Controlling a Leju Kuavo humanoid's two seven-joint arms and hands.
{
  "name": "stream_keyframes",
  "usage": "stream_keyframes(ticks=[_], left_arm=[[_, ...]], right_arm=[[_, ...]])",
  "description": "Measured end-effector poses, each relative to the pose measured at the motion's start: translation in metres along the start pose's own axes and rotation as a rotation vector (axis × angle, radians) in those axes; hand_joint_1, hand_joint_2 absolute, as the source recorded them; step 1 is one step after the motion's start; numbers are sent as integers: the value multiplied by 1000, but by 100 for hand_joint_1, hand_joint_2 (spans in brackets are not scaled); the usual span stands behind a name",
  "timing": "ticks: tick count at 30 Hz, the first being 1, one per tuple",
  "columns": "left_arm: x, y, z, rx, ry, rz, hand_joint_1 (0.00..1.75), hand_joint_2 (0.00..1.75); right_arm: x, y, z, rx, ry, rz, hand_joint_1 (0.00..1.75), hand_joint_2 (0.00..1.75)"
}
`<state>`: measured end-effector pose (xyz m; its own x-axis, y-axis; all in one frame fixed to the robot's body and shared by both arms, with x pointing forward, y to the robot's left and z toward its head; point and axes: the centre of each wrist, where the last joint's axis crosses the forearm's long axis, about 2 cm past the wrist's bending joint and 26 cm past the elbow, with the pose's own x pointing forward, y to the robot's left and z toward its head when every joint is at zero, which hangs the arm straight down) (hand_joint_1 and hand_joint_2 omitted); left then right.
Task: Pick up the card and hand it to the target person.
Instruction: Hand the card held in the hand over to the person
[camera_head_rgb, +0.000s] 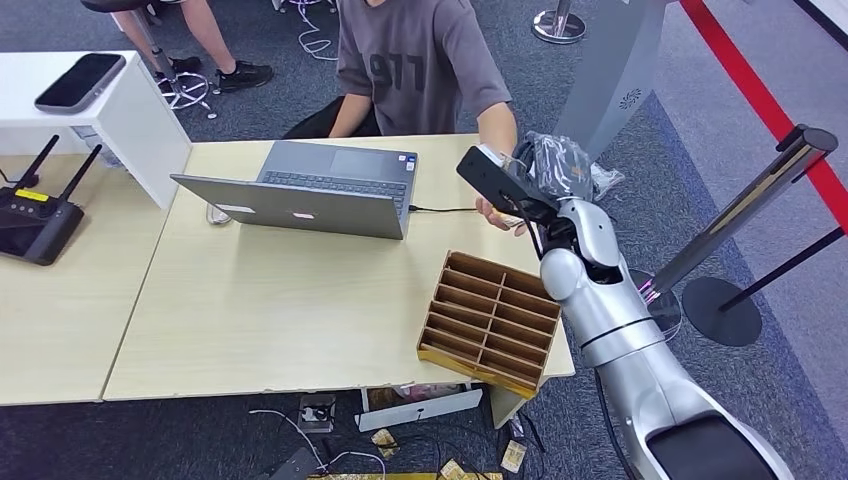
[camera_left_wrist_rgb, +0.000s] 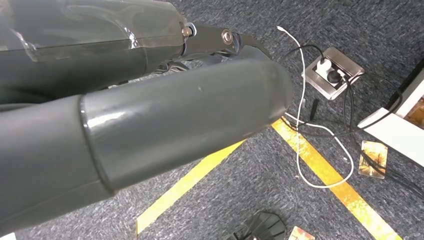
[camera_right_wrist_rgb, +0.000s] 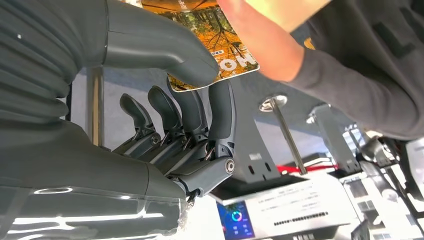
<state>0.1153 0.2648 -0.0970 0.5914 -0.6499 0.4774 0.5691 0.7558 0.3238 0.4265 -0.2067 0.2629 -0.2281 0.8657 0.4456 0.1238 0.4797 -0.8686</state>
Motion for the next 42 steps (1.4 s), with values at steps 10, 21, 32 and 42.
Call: stream_keyframes(ticks=[10,21,32,42], left_arm=[[4,-1,-1,-9,-10,-6,0,0],[6,0,-2,-5,-16,-8,0,0],[3,-1,-1,8,-27,-2,0,0],[0,2,-1,-28,-2,16,0,0]], right_arm=[[-7,25,-5,55,44,-20,85,175],[-10,40,-2,99,57,13,0,175],[-4,59,26,74,46,-140,0,175],[9,47,64,-160,-49,-321,0,175]])
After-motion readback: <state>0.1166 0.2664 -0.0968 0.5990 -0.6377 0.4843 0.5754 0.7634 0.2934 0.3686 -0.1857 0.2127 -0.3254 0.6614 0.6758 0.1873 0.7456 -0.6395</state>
